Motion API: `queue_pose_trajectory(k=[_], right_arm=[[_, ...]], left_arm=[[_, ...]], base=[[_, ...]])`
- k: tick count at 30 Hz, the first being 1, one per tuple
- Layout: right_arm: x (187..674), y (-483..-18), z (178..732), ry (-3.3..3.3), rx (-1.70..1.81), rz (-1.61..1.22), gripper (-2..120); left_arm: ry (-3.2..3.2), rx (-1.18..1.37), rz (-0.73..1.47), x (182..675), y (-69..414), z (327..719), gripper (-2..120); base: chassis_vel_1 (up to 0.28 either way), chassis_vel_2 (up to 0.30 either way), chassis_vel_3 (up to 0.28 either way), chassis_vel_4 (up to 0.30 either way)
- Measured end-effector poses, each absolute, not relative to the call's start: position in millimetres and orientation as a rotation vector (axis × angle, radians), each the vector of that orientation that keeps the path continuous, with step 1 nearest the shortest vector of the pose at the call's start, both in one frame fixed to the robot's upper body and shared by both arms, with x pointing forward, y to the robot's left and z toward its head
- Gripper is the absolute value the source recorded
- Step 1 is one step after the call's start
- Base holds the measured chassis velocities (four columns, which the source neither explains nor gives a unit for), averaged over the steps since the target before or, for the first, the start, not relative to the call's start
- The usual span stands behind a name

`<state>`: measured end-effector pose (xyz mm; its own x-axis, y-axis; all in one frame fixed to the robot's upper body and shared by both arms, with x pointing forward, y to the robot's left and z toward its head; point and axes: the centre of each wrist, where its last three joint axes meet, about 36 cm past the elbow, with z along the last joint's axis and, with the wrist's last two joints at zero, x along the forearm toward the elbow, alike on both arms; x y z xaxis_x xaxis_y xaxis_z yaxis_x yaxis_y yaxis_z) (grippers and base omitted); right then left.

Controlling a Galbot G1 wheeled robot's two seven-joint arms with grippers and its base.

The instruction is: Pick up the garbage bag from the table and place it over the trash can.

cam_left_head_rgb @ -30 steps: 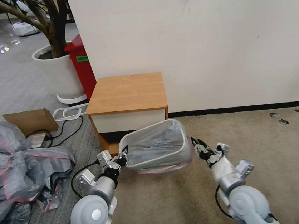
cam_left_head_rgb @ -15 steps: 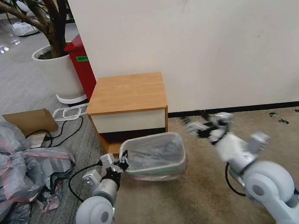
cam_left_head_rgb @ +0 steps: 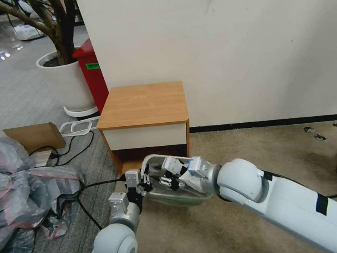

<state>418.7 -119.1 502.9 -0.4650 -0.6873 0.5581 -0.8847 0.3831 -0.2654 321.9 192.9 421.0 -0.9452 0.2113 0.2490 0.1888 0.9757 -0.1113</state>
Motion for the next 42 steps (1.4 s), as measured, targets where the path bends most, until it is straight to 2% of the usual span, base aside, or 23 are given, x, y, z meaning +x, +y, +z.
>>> queue_pose_trajectory(k=[1, 3, 5, 31, 42], right_arm=[[418.7, -119.1, 502.9, -2.291, 1.367, 0.768, 15], [424.5, -117.3, 499.5, -2.287, 1.341, 0.818, 3], [426.6, -116.8, 497.6, -2.288, 1.329, 0.829, 0], [445.7, -101.3, 455.5, -2.226, 1.216, 1.047, 0], [451.6, -97.5, 439.6, -2.239, 1.129, 1.126, 0]], left_arm=[[-2.861, -0.295, 0.125, 321.9, 192.9, 421.0, 6], [-2.861, -0.304, 0.127, 318.6, 192.9, 422.9, 6], [-2.863, -0.311, 0.132, 317.0, 192.2, 424.6, 6], [-2.917, -0.4, 0.168, 307.7, 181.4, 448.9, 6], [-2.967, -0.446, 0.111, 303.9, 176.9, 454.7, 6]], base=[[0.0, 0.0, 0.0, 0.0], [0.0, 0.0, 0.0, 0.0], [0.0, 0.0, 0.0, 0.0], [0.0, 0.0, 0.0, 0.0], [0.0, 0.0, 0.0, 0.0]])
